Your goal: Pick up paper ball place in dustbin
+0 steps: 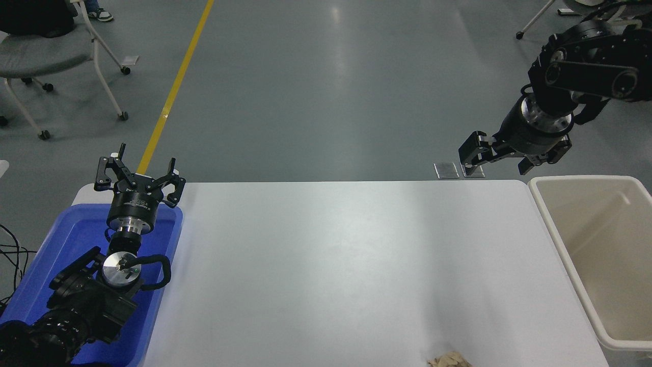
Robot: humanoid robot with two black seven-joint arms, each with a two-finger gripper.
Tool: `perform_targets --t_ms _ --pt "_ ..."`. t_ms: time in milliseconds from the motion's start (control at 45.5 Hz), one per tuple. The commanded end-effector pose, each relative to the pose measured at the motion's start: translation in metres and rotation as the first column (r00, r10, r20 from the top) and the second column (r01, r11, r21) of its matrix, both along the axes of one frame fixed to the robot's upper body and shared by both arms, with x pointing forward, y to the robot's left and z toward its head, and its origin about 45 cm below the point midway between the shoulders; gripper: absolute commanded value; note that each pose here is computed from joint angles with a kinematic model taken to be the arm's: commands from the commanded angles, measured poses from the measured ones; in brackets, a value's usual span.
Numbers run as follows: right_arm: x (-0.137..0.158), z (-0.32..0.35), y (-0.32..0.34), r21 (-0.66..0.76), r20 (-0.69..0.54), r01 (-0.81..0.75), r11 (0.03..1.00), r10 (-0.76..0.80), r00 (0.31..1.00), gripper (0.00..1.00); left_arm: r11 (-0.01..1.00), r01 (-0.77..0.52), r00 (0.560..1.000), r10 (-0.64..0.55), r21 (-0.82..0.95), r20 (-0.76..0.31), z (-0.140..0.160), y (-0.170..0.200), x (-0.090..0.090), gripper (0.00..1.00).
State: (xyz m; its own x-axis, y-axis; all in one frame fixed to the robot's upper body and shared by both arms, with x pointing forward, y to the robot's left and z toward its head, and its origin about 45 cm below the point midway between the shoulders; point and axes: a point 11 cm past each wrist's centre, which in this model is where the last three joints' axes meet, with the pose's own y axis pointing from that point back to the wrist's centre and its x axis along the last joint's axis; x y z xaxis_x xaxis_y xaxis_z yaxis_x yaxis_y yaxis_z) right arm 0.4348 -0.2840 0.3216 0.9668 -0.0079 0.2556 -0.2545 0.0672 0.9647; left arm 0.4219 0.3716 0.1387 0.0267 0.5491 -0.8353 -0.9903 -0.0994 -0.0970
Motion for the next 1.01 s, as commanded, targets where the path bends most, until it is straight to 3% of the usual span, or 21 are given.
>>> perform_targets --t_ms 0,989 --pt "-0.0005 -0.0017 -0.0002 -0.001 -0.004 0.0 1.0 0.0 1.0 1.0 1.0 0.001 1.0 -0.001 0.001 -0.001 -0.0002 -0.0002 0.0 0.99" --pt "0.0002 0.0007 0.0002 -0.004 0.001 -0.002 1.0 0.002 1.0 1.0 1.0 0.001 1.0 -0.001 0.0 0.002 0.0007 -0.0002 0.0005 0.99"
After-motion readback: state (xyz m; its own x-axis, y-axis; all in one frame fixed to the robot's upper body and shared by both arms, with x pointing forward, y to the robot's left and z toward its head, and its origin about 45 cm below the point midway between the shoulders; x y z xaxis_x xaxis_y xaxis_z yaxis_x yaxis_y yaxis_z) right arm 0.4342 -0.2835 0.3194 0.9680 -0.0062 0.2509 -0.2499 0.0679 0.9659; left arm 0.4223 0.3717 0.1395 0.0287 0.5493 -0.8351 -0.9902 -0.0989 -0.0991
